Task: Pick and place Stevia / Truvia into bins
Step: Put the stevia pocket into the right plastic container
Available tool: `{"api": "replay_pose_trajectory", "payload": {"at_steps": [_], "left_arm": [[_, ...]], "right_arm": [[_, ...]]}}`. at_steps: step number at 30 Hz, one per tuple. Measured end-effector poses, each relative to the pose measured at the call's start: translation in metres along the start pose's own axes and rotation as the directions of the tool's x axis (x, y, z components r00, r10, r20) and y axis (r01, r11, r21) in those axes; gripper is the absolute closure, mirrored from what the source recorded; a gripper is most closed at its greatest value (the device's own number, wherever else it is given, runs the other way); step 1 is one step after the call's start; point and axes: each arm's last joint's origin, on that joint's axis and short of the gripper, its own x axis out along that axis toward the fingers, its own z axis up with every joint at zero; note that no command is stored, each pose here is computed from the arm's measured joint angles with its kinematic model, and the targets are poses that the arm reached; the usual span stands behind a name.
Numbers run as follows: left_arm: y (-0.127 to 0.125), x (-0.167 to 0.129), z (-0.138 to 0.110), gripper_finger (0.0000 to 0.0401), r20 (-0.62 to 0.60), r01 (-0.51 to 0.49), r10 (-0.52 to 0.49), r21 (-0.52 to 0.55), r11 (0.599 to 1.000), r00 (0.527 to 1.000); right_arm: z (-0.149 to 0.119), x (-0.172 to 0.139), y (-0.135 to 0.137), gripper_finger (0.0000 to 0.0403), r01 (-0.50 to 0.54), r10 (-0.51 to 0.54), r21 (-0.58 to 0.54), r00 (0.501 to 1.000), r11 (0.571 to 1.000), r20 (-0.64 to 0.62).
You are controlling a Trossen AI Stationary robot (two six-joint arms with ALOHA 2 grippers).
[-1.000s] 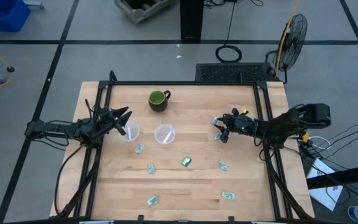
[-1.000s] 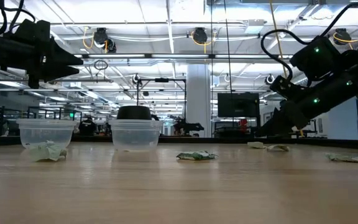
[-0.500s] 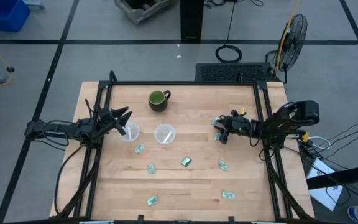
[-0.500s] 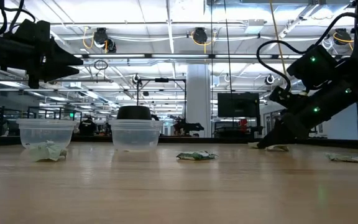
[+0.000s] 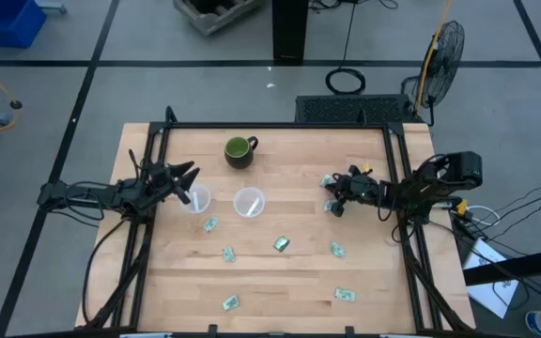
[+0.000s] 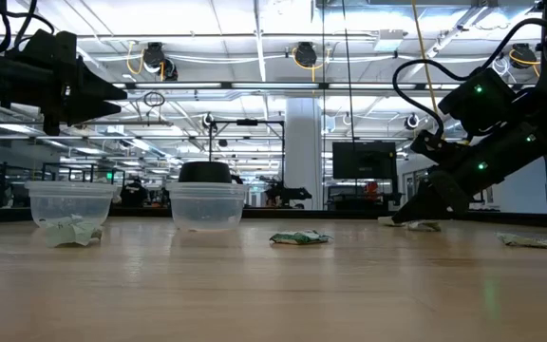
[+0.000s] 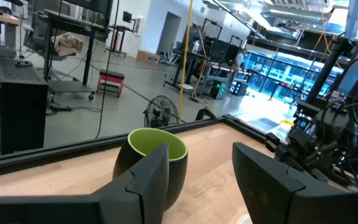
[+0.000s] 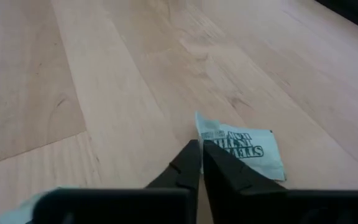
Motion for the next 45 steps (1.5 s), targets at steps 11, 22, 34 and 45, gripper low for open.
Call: {"api": "replay_pose_trajectory", "payload": {"at_steps": [11, 22, 34, 45], "left_arm": [[0.0, 0.0, 0.0, 0.0217, 0.001, 0.0, 0.0, -0.003, 1.0, 1.0], [0.0, 0.0, 0.001, 0.0217, 0.005, 0.001, -0.001, -0.009, 1.0, 1.0], [0.0, 0.0, 0.0, 0.0217, 0.002, 0.004, -0.004, -0.038, 0.999, 1.0], [0.0, 0.0, -0.002, 0.0217, -0.018, 0.017, -0.018, -0.043, 0.999, 1.0]], "right_arm": [[0.052, -0.004, 0.017, 0.0402, -0.229, 0.193, 0.036, 0.887, 0.973, 0.42], [0.17, 0.043, 0.082, 0.0402, -0.313, 0.36, -0.328, 0.929, 0.891, 0.09], [0.182, 0.109, 0.123, 0.0403, -0.382, 0.449, -0.323, 0.878, 0.866, 0.166], [0.165, 0.129, 0.121, 0.0403, -0.321, 0.369, -0.301, 0.922, 0.898, 0.117]]}}
